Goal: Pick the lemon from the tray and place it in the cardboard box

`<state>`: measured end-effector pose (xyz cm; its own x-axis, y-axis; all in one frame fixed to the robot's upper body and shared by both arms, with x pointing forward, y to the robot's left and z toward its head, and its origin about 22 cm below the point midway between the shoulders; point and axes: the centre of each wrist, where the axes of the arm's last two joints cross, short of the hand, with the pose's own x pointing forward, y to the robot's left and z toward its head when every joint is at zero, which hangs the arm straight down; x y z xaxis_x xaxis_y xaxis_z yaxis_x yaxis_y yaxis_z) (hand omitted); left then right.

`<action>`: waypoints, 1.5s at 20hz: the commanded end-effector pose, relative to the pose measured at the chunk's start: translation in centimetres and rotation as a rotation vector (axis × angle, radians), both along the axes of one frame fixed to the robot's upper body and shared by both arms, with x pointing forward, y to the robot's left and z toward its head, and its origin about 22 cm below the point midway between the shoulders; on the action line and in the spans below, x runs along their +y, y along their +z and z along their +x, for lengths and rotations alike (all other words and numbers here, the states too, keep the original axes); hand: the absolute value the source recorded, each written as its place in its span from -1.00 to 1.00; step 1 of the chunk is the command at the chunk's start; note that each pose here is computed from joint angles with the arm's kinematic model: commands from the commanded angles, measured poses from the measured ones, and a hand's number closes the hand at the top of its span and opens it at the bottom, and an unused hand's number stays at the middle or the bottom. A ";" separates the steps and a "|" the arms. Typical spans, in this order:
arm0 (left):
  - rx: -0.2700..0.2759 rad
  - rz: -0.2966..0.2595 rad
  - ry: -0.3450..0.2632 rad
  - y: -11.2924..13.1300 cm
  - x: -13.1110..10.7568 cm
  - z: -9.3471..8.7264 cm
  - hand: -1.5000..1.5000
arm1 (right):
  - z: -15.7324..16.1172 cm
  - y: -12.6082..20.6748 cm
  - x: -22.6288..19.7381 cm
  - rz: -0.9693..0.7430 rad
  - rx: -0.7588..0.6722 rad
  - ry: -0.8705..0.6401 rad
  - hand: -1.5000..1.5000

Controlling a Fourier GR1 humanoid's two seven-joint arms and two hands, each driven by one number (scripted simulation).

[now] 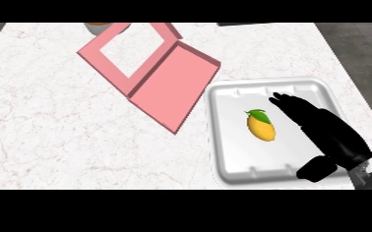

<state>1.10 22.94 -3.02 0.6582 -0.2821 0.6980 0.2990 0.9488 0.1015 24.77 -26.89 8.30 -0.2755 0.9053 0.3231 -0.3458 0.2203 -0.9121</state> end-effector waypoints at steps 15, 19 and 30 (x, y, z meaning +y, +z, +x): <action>-0.667 -0.060 -0.071 4.7 -0.7 10.9 0.00 | -0.1 -2.2 2.0 -0.081 0.060 -0.049 -1.00; -0.669 -0.072 -0.078 4.4 -0.9 11.0 0.00 | -0.2 -2.8 2.2 -0.099 0.069 -0.043 -1.00; -0.684 -0.069 -0.101 4.3 -0.9 11.3 0.00 | 0.3 -4.1 3.1 -0.175 0.057 -0.084 -1.00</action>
